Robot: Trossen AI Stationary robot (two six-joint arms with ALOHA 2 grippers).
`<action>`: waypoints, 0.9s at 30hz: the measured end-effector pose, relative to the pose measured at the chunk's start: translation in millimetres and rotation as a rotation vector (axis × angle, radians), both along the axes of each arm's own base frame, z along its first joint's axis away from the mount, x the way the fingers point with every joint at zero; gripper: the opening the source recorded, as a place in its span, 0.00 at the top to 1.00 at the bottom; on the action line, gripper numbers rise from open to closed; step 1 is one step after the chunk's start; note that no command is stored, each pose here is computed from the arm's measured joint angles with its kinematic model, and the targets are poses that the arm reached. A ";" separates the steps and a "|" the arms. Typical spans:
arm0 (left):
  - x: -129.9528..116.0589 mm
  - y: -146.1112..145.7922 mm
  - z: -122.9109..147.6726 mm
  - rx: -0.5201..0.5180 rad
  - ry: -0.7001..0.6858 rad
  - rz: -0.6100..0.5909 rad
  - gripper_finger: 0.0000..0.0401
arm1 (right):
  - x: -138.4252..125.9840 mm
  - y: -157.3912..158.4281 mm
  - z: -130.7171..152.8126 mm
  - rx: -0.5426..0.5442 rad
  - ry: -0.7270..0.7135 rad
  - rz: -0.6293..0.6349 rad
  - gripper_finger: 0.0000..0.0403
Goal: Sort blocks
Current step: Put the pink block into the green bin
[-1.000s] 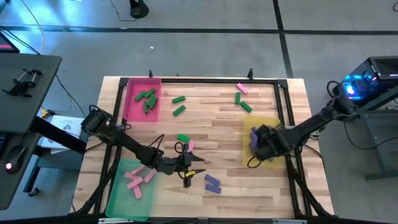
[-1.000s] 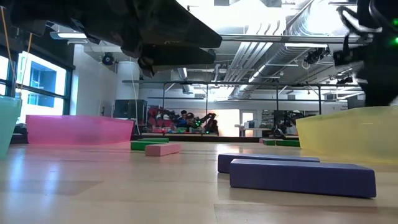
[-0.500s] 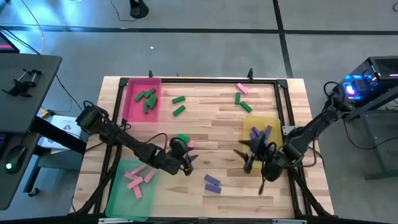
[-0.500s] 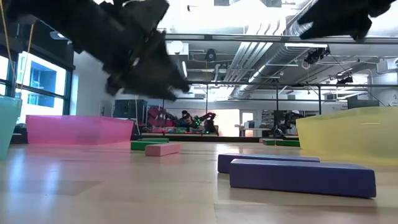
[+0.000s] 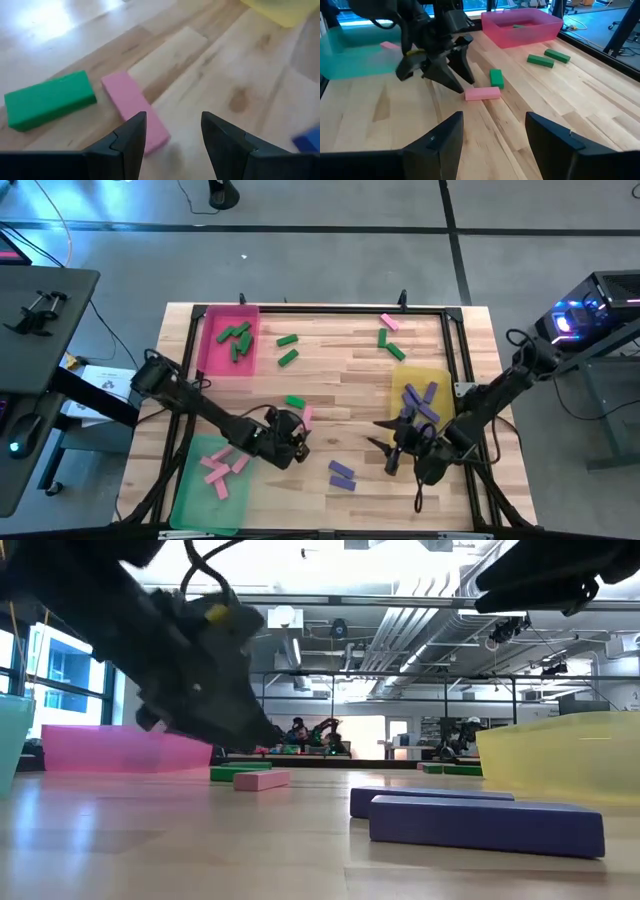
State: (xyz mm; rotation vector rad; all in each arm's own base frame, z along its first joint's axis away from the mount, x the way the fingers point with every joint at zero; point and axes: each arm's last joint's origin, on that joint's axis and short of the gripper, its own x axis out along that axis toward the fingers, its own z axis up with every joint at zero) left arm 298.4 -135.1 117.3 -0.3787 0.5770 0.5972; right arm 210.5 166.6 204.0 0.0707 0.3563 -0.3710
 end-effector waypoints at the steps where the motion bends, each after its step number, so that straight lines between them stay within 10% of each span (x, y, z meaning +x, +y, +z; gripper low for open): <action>1: 2.1 0.5 -3.8 0.010 -0.003 0.001 0.56 | 0.5 0.3 -0.8 -0.001 0.001 -0.001 0.50; 16: 20.8 6.5 -26.4 0.124 0.084 0.063 0.56 | 0.9 0.9 -0.9 0.009 0.001 0.007 0.50; 27: 30.5 -33.4 24.1 0.171 0.183 -0.028 0.56 | 0.9 1.0 -1.1 0.010 0.004 0.010 0.50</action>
